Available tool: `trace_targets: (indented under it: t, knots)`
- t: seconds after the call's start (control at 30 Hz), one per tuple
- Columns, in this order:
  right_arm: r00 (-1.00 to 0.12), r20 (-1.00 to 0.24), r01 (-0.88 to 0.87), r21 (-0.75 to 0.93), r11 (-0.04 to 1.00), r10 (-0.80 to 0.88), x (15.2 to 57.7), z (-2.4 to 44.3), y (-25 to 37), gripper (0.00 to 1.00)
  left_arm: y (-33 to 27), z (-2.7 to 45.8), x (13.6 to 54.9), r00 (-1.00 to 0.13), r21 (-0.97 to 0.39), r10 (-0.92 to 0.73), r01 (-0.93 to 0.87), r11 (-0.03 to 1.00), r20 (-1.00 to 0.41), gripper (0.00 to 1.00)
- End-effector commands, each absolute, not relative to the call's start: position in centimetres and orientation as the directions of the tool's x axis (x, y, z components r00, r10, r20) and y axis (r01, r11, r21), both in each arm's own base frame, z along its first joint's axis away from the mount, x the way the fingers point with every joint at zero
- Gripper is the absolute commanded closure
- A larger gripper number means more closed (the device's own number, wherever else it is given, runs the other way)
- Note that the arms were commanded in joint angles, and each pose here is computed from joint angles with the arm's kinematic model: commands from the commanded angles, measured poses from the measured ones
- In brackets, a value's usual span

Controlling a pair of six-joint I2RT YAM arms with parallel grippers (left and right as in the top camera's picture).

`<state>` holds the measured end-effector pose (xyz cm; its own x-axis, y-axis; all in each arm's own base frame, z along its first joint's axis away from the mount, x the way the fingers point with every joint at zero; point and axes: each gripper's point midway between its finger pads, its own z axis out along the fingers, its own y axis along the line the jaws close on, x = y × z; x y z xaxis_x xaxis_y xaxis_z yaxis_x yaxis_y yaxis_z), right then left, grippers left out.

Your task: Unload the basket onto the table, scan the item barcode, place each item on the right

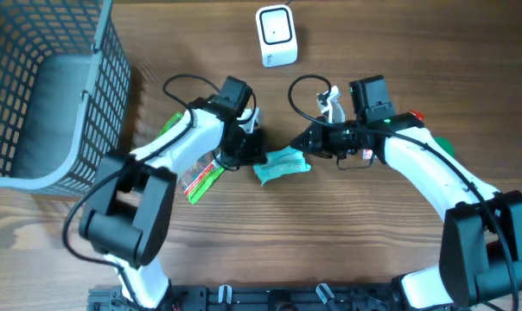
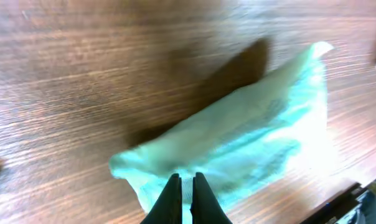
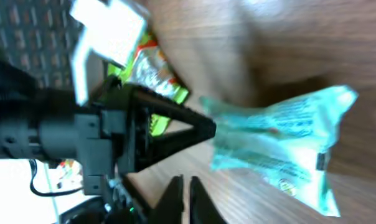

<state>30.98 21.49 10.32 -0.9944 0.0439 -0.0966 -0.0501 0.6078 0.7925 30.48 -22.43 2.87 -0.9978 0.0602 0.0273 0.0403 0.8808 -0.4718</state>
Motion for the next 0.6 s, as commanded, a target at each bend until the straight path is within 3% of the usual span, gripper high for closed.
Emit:
trace_targets:
  t: [0.0, 0.07, 0.2, 0.4, 0.57]
  knots:
    - [-0.998, -0.062, -0.047, 0.809, 0.586, 0.006, 29.5, 10.9, 23.2, 0.96, -22.5, 5.1, 31.8, -0.998, -0.482, 0.042, 0.057, 0.874, -0.042, 0.96]
    - [-0.998, -0.021, 0.023, 0.742, 0.67, 0.058, 28.9, 8.4, 23.1, 0.96, -22.8, 5.2, 32.3, -0.997, -0.492, 0.043, 0.07, 0.868, -0.065, 0.96]
    - [-0.997, -0.029, 0.024, 0.759, 0.65, 0.07, 28.6, 7.4, 24.9, 0.96, -23.1, 4.0, 32.7, -0.997, -0.49, 0.051, 0.076, 0.868, -0.064, 0.96]
    - [-0.987, -0.045, 0.084, 0.68, 0.728, 0.156, 29.2, 5.2, 23.7, 0.96, -23.4, 2.5, 32.8, -0.997, -0.487, 0.055, 0.073, 0.87, -0.052, 0.96]
    - [-0.979, -0.053, 0.106, 0.689, 0.717, 0.196, 30.3, 4.9, 24.1, 0.96, -23.5, 2.0, 32.5, -0.997, -0.482, 0.061, 0.072, 0.873, -0.038, 0.96]
